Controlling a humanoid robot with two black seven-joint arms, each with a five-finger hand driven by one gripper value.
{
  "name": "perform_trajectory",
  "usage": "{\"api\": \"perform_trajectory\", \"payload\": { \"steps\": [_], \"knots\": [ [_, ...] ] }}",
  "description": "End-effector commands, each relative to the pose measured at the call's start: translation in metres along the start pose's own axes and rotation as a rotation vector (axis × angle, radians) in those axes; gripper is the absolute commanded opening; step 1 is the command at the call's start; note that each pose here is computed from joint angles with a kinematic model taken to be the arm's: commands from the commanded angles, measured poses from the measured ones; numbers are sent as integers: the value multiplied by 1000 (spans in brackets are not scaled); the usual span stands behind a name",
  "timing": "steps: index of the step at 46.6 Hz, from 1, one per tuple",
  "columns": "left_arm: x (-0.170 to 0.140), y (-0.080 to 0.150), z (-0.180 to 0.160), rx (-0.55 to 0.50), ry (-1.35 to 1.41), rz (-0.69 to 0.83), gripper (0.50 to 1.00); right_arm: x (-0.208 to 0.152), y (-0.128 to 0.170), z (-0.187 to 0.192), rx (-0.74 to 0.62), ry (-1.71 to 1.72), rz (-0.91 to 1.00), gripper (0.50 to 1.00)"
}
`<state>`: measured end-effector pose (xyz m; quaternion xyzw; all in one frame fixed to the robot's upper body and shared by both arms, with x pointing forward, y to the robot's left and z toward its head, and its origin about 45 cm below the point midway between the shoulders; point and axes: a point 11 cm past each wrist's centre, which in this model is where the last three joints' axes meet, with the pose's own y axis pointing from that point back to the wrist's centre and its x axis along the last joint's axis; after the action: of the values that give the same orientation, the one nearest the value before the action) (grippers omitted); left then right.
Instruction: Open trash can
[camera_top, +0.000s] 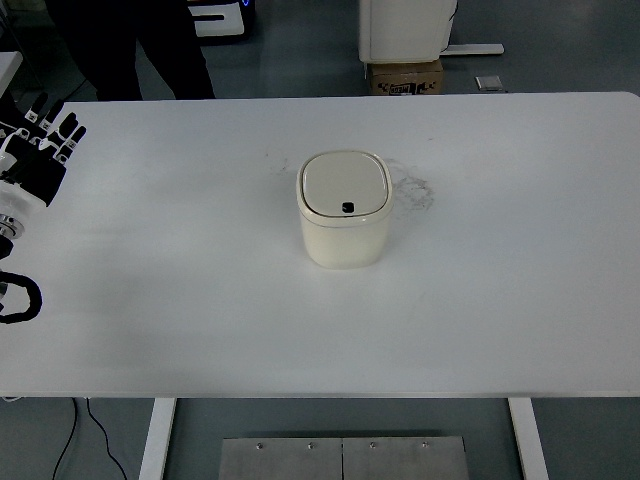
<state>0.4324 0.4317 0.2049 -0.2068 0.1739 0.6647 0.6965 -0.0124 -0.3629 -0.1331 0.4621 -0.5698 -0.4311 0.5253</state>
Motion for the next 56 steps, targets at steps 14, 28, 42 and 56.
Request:
{"api": "perform_trajectory", "payload": {
  "steps": [14,28,42,56],
  "knots": [
    [2,0,-1,3,-10,20,1000,0,0,0,0,0,0,991],
    [-2,-4,3,-8,-11,16,1000,0,0,0,0,0,0,991],
    [-2,-7,11,-13,-35,18,1000,0,0,0,0,1,0,991],
    [-6,-10,12,-15,-34,10,1000,0,0,0,0,1,0,991]
  ]
}}
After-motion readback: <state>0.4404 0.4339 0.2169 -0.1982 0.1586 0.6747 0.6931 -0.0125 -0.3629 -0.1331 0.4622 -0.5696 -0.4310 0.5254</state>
